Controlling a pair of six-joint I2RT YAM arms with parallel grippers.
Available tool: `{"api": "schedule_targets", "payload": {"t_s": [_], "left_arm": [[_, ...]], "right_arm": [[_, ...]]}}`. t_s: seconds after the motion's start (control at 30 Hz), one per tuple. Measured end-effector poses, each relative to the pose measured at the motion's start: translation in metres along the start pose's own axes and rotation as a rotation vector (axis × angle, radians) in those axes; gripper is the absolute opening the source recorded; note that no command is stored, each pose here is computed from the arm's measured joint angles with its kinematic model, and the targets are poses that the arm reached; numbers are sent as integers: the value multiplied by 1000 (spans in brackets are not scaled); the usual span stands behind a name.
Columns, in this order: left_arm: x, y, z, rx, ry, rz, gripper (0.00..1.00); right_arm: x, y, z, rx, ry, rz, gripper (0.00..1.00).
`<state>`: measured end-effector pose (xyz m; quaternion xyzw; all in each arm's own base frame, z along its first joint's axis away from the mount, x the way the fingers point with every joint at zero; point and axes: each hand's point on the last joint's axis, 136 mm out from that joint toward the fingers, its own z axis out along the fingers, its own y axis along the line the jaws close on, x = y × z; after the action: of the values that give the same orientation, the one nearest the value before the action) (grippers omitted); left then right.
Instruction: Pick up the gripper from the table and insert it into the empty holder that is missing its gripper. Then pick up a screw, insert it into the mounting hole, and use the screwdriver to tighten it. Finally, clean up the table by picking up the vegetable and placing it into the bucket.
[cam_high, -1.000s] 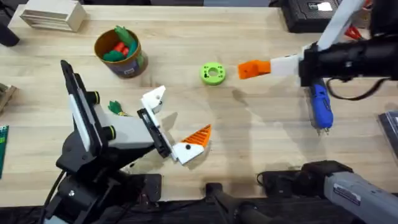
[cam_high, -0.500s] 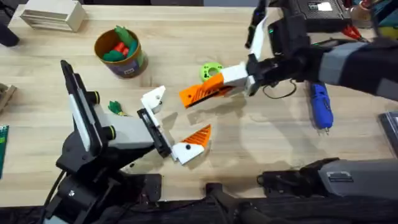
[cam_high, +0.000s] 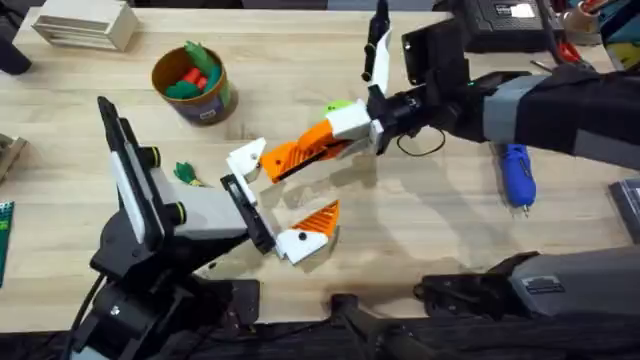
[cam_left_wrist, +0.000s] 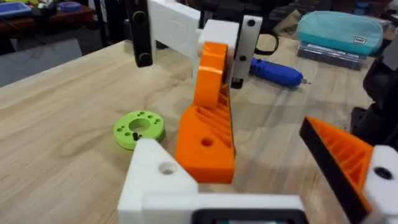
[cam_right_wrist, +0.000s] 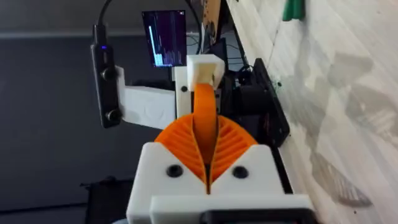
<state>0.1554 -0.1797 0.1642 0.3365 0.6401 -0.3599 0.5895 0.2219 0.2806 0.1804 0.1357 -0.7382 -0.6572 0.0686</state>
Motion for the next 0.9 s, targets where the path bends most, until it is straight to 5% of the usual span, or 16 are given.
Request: {"api": "schedule_targets", "payload": {"t_s": [0.9], "left_arm": [[0, 6, 0, -33, -1, -32, 987]], "right_arm": [[-21, -9, 38, 0, 6, 23, 15]]}}
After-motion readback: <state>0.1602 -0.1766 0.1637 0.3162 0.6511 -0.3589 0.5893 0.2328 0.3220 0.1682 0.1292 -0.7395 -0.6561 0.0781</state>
